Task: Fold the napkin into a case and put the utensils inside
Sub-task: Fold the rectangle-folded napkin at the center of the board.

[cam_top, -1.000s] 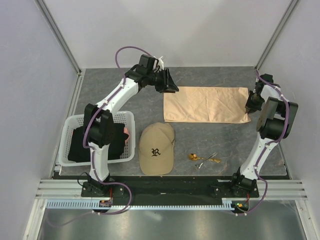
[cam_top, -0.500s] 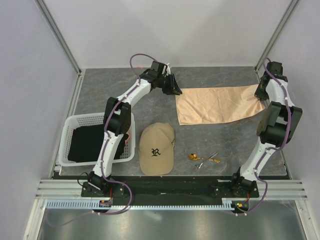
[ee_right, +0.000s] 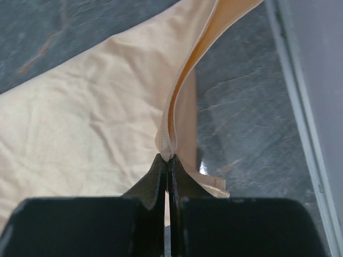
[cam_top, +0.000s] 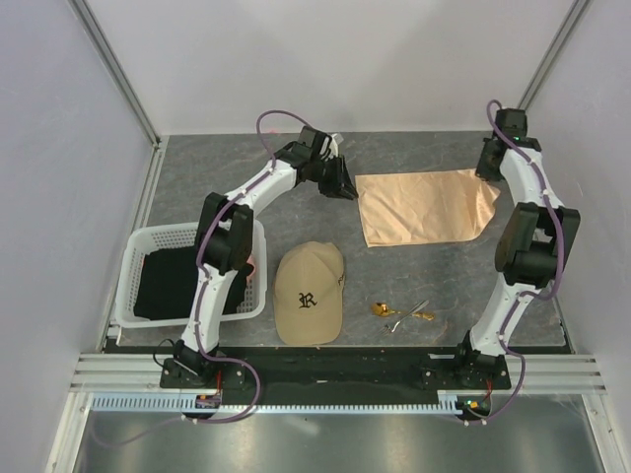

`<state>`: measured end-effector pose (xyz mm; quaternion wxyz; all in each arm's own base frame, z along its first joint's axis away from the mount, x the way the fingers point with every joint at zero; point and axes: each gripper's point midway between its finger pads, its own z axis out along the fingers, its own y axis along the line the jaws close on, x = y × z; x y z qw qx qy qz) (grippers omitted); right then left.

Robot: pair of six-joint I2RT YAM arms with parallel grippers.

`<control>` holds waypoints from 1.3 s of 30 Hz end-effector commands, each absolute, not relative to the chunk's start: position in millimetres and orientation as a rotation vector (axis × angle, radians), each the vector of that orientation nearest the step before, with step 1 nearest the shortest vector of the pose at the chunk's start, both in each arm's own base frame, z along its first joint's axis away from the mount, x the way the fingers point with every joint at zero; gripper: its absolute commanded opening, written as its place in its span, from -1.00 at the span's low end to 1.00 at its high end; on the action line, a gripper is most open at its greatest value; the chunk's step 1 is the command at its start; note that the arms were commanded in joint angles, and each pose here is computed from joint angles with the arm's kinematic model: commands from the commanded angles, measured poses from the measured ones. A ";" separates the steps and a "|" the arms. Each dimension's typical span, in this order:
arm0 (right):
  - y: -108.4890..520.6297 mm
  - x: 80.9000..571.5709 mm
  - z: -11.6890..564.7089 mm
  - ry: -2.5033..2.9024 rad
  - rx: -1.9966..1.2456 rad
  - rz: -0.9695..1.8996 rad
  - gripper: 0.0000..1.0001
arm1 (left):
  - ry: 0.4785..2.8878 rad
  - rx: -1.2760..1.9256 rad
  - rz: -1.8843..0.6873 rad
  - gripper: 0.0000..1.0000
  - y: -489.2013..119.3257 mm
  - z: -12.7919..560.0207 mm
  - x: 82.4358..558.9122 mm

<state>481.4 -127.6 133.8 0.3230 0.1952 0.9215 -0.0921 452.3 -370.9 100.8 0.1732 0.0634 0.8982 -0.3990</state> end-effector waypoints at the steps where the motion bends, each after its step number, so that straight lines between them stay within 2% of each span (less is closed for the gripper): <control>1: -95.4 481.9 166.9 2.390 0.482 -0.165 -1.00 | 2.481 0.328 -1.206 -0.42 -382.1 141.0 425.9; 12: -16.2 471.5 151.9 2.476 0.369 0.063 -1.00 | 2.648 0.243 -1.190 -0.50 -393.2 89.4 416.7; 19: 20.4 467.9 128.3 2.531 0.318 0.191 -1.00 | 2.663 0.205 -1.151 -0.52 -390.2 79.4 423.6; 24: 68.4 466.7 112.0 2.573 0.229 0.275 -1.00 | 2.685 0.163 -1.119 -0.52 -388.3 69.3 426.3; 39: 158.6 466.5 87.3 2.602 0.242 0.527 -1.00 | 2.737 0.076 -1.008 -0.54 -380.0 40.1 431.2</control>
